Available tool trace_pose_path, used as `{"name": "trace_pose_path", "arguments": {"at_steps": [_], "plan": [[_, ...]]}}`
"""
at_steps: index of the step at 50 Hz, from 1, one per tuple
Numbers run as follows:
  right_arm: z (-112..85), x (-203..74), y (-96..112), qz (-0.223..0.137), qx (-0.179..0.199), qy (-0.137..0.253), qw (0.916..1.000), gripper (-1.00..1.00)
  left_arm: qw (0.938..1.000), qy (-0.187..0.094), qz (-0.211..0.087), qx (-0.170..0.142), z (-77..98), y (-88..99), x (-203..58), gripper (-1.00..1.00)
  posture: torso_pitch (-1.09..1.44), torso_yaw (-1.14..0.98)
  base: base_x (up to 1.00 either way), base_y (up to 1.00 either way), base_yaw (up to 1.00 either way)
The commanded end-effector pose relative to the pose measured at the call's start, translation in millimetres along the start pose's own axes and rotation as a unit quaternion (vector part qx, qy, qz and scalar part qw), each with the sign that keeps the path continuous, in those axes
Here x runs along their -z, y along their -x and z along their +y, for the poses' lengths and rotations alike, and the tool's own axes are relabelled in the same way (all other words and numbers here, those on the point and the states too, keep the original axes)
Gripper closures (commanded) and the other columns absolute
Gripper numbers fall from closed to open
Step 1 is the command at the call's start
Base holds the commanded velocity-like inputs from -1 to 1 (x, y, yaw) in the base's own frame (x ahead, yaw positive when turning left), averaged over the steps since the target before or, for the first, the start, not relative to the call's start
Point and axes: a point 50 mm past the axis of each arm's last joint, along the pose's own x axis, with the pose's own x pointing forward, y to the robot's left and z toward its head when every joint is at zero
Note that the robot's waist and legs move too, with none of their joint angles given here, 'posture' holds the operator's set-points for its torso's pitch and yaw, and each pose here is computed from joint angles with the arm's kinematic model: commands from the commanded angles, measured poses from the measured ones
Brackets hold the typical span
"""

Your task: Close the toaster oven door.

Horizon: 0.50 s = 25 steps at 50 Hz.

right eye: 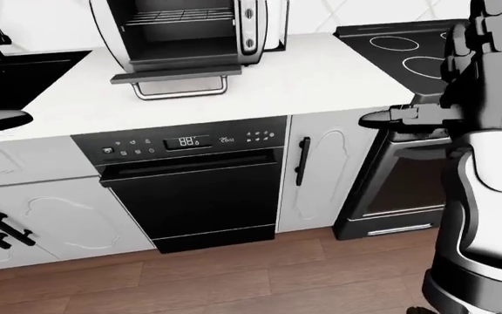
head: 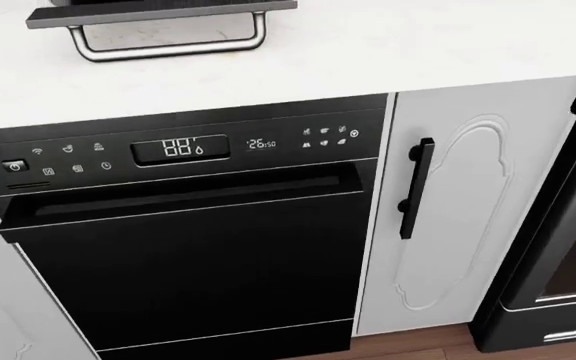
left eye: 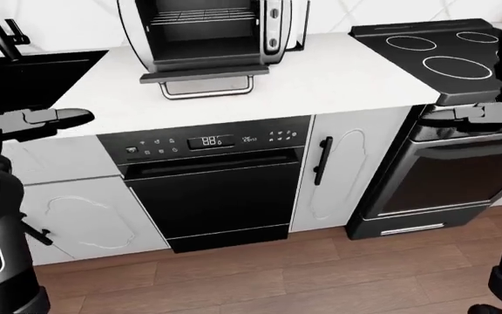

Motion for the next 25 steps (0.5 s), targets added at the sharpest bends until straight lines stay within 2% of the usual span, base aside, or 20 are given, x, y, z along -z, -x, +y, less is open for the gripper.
{"name": "trace_pose_path", "arguments": {"at_steps": [1, 25], "plan": [[-1.7, -14.5, -1.5, -0.036, 0.002, 0.004, 0.9993, -1.0, 0.9994, -0.003, -0.033, -0.008, 3.6, -2.5, -13.8, -1.0, 0.0, 0.0, 0.1, 0.12, 0.0], [-1.6, -16.1, -2.0, -0.038, 0.002, 0.004, 0.9993, -1.0, 0.9993, -0.003, -0.036, -0.009, 5.1, -3.6, -16.2, -1.0, 0.0, 0.0, 0.1, 0.11, 0.0]]}}
